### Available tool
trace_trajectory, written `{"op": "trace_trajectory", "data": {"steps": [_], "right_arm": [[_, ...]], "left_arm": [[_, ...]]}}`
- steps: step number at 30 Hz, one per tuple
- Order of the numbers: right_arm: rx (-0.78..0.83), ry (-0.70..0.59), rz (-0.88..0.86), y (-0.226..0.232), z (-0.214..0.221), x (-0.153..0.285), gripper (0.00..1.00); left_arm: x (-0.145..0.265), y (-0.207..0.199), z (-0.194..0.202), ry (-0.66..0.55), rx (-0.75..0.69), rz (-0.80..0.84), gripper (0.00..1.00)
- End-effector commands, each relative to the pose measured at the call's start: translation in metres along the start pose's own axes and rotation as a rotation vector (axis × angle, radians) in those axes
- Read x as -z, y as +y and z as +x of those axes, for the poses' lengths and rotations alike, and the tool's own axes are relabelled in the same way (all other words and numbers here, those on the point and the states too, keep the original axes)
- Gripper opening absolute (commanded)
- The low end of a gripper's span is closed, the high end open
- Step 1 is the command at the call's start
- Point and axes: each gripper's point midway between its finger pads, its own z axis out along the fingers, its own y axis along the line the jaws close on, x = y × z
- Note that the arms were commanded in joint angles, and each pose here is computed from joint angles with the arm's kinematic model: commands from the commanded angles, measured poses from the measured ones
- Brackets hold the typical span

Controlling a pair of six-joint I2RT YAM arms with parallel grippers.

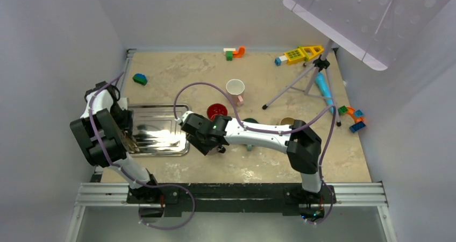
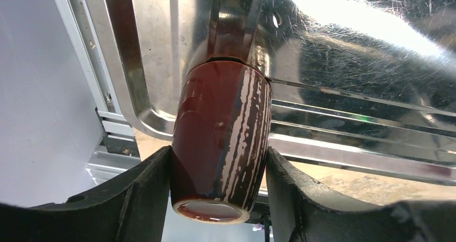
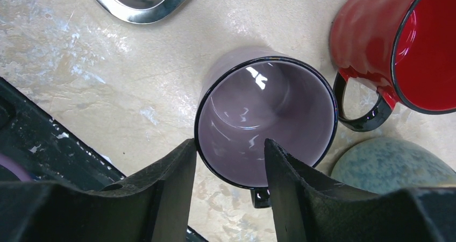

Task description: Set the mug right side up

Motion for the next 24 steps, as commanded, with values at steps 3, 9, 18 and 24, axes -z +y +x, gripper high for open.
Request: {"op": "trace_trajectory", "data": {"steps": [3, 9, 18, 24], "right_arm": [[-0.025, -0.094, 0.036, -0.012, -0.03, 0.033, 0.52], [-0.036, -0.154, 0.043, -0.02, -0.048, 0.066, 0.54], [-0.078, -0.404, -0.064, -0.019, -0.098, 0.127, 0.75], [-0.251, -0.72, -0.48, -0.022, -0.168, 0.2, 0.77]], "left_arm": [[0.012, -0.011, -0.004, -0.037, -0.017, 0.071, 0.0], [0.061, -0.044, -0.023, -0.177, -0.014, 0.247, 0.0], [0.133, -0.099, -0.034, -0.288, -0.05, 0.553, 0.0], [0.245, -0.152, -0.036, -0.481, -0.138, 0.87, 0.0]]}}
